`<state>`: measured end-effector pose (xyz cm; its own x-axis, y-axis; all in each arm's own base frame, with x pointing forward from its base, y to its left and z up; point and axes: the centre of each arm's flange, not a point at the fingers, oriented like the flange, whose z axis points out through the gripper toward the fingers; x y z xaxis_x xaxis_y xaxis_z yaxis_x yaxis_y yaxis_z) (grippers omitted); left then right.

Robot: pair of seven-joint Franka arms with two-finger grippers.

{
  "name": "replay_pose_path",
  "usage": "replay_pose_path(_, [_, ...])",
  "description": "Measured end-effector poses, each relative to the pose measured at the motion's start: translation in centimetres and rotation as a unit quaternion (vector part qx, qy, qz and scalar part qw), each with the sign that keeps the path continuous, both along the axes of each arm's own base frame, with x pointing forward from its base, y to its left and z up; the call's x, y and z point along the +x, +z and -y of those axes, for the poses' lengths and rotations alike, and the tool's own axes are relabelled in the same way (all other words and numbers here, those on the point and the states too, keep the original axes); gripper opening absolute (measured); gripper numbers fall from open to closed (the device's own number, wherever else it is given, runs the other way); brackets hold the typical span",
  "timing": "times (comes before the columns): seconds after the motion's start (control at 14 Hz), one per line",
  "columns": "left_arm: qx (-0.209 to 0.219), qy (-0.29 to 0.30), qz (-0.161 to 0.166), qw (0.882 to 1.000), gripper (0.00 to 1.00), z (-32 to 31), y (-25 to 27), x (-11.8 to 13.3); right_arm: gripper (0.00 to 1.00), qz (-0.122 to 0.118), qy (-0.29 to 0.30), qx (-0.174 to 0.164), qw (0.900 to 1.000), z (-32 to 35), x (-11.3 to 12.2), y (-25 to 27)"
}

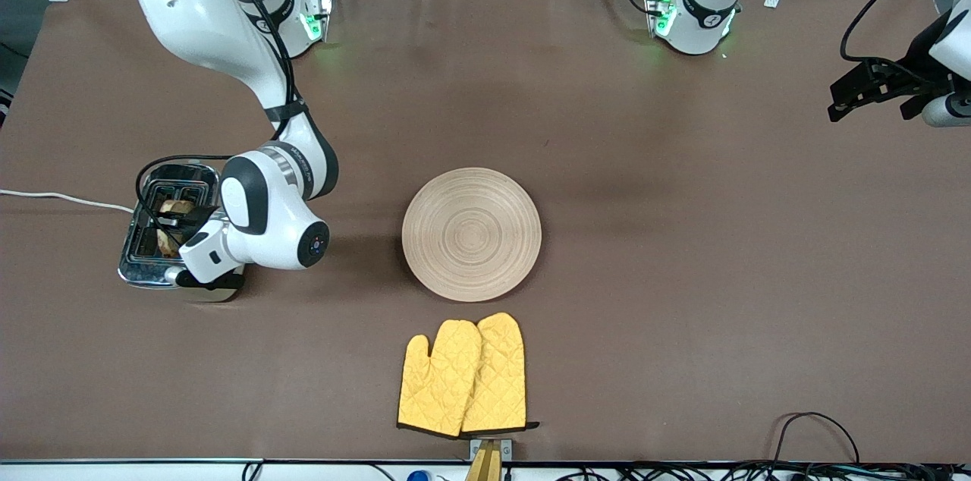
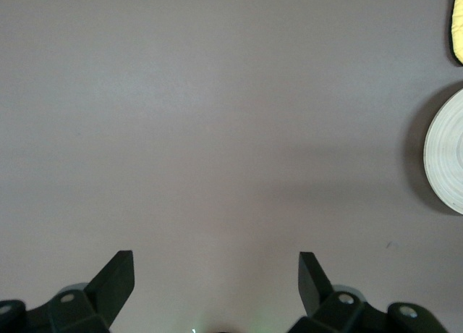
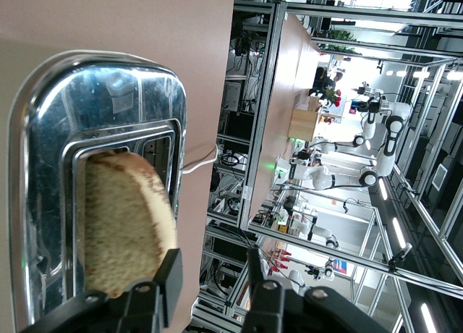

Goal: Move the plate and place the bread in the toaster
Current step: 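Lower the bread into the toaster slot with the right gripper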

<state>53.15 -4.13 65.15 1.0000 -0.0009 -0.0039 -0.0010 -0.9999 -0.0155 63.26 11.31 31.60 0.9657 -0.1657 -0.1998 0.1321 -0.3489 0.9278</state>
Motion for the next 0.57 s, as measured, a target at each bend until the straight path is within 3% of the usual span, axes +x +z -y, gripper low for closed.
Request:
replay_pose_path(0.14, [0.0,0.0,0.0,1.0,1.0,0.0,0.0,0.0,0.52,0.001,-0.001,0.0,1.0,0.1,0.0,0.0])
replay_pose_path(0.43, [0.0,0.0,0.0,1.0,1.0,0.0,0.0,0.0,0.88,0.005,-0.004,0.007,1.0,0.6,0.3,-0.1])
replay_pose_path(0.57, [0.0,0.0,0.0,1.0,1.0,0.0,0.0,0.0,0.93,0.007,-0.009,0.012,1.0,1.1,0.4,0.0])
